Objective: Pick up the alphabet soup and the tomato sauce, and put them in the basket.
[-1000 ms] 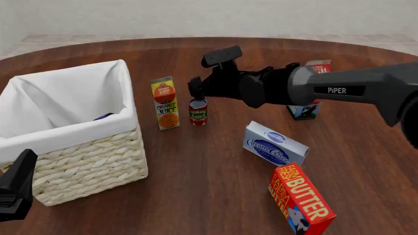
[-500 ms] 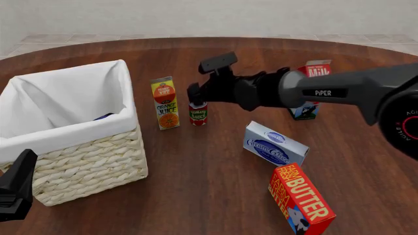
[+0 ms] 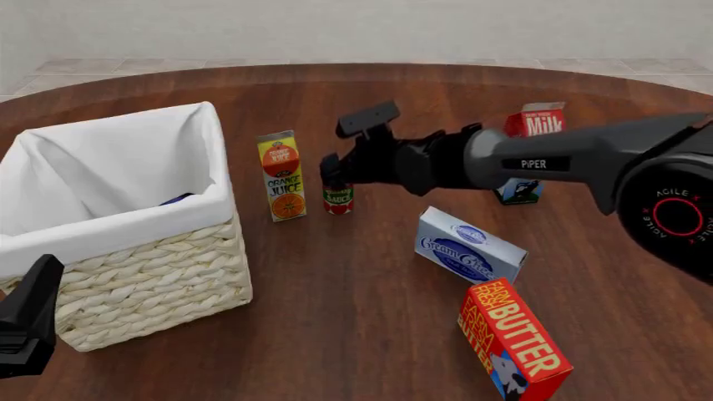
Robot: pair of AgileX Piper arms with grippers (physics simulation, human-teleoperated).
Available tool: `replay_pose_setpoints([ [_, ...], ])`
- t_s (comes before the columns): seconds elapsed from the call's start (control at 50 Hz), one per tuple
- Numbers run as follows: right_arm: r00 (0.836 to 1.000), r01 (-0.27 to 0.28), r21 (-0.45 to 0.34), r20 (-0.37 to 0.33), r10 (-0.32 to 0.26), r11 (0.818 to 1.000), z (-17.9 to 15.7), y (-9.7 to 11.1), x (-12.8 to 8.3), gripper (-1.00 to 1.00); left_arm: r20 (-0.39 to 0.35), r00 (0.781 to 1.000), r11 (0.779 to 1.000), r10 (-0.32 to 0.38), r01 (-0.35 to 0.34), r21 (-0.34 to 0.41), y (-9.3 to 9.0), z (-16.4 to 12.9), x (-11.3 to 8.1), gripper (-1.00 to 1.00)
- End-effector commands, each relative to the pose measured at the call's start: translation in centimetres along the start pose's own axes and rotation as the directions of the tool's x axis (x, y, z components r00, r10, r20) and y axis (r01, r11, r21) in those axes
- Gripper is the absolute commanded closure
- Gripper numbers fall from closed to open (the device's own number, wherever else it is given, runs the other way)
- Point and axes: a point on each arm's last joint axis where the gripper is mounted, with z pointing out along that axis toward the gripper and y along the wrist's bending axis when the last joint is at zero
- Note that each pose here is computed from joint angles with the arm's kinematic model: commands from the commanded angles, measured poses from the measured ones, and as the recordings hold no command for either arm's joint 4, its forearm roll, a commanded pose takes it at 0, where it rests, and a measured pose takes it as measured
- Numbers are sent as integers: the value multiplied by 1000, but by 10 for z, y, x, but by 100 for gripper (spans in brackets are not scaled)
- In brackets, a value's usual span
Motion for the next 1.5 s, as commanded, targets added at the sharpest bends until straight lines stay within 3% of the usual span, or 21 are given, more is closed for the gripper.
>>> replay_pose_setpoints([
  [0.02, 1000, 5, 2, -18, -5, 1000, 6, -1, 6, -100, 0, 1000, 1000, 0, 0, 0, 0, 0, 0, -100],
  [1.5, 992, 40, -10, -122, -41, 999, 43, 3, 36, -100, 0, 1000, 1000, 0, 0, 0, 0, 0, 0, -100],
])
